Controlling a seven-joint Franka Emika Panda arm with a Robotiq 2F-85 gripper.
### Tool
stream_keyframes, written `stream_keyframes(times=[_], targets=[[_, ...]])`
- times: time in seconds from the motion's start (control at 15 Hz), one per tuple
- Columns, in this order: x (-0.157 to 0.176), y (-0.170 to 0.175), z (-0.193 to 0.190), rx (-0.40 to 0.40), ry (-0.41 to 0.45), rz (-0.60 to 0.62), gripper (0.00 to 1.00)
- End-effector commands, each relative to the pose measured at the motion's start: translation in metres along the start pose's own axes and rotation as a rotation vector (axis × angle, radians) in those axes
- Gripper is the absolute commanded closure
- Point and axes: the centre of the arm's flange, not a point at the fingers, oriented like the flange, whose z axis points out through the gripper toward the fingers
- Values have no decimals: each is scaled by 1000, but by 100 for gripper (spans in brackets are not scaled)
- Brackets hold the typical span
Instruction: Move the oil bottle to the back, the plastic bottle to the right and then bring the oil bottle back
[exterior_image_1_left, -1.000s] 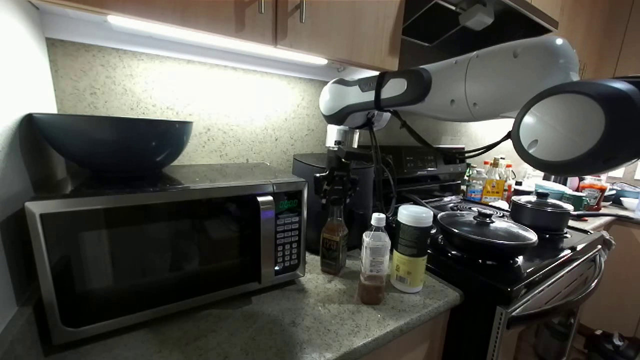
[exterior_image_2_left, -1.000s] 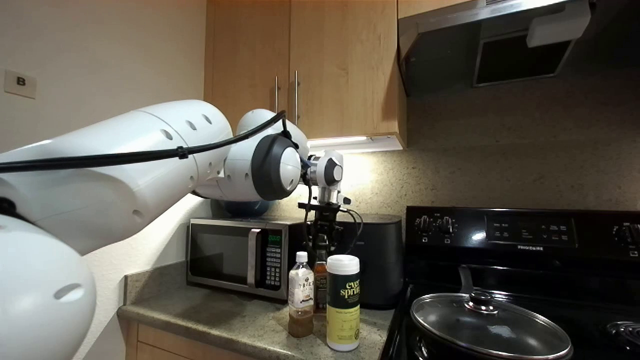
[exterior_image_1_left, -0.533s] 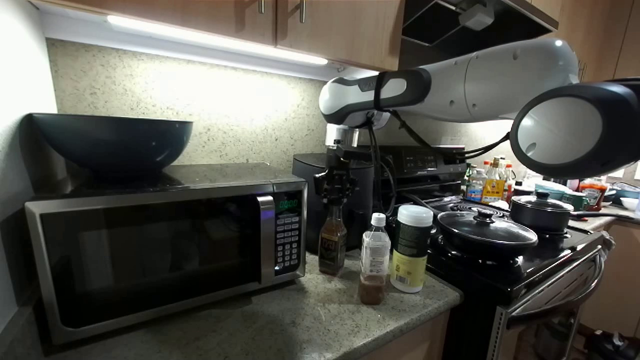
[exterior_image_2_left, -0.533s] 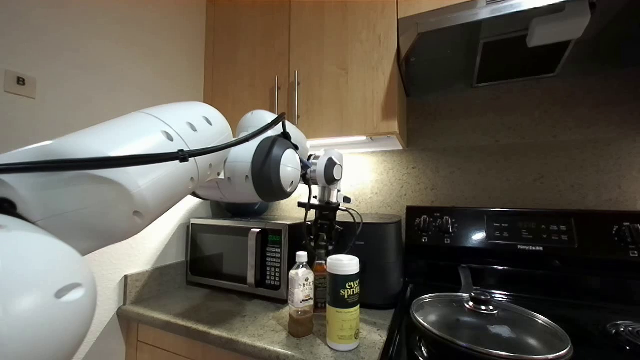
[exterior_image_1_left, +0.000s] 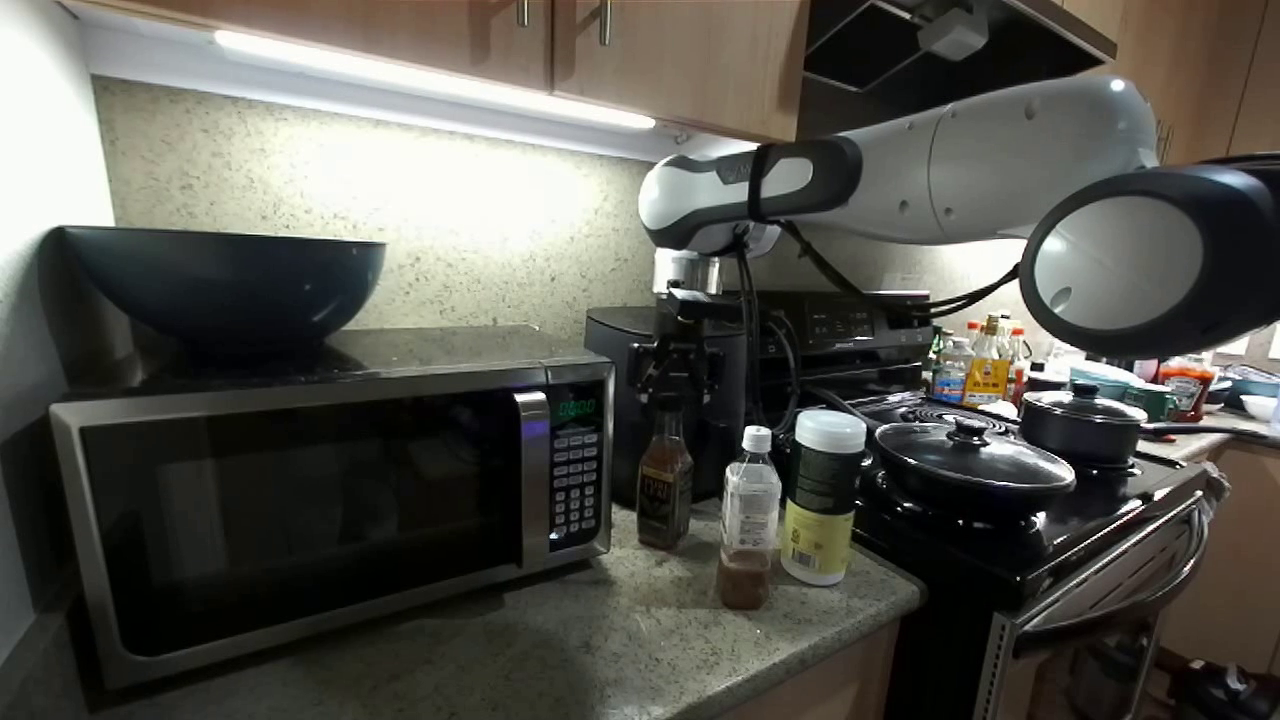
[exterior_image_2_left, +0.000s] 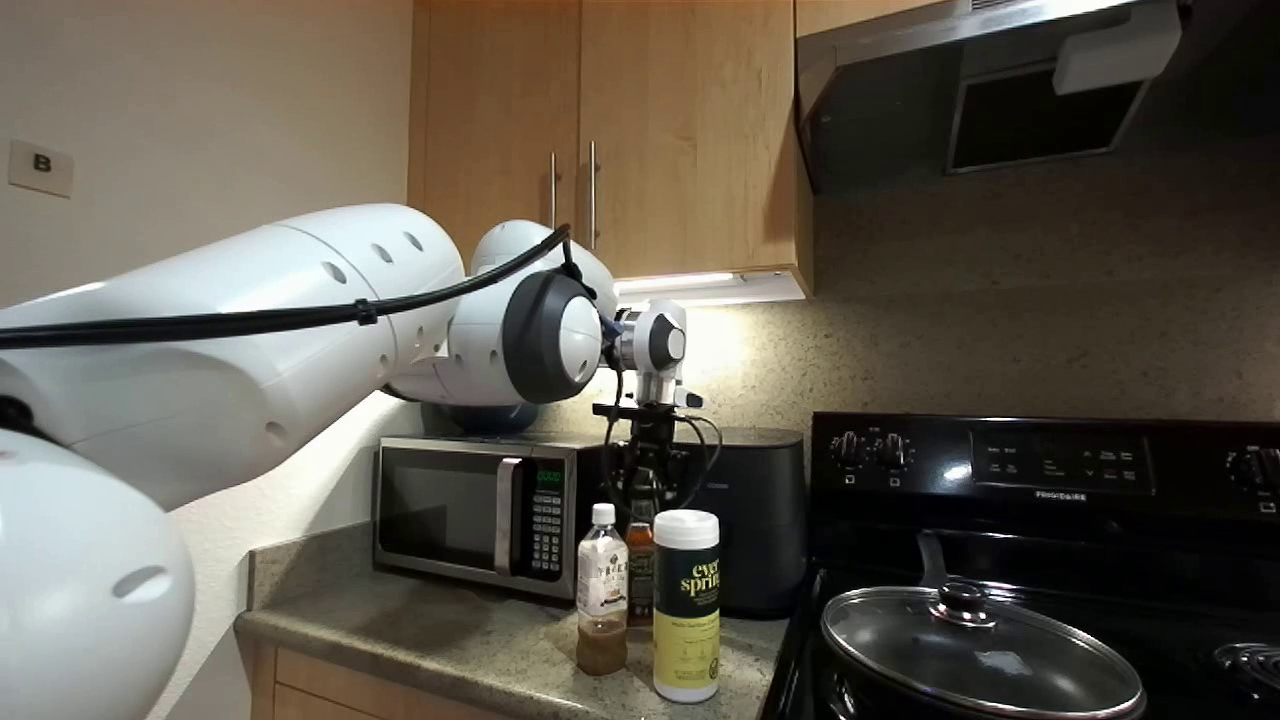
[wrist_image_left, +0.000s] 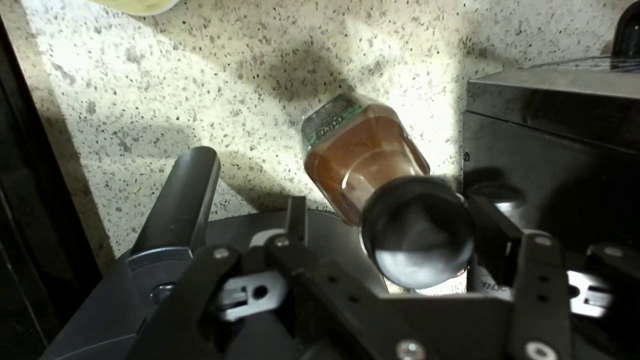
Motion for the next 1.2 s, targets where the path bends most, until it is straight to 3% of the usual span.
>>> stream_keyframes(times=[0.0,0.4,0.47,0.6,1.13], targets=[[-9,-3,-8,4,-46,39,0],[-16,-5,-3,4,-80,31,0],[-16,-5,-3,4,-81,24,25],[-16,-4,-3,4,-82,15,33],[-18,-8,-3,-6,-86,-28,84]])
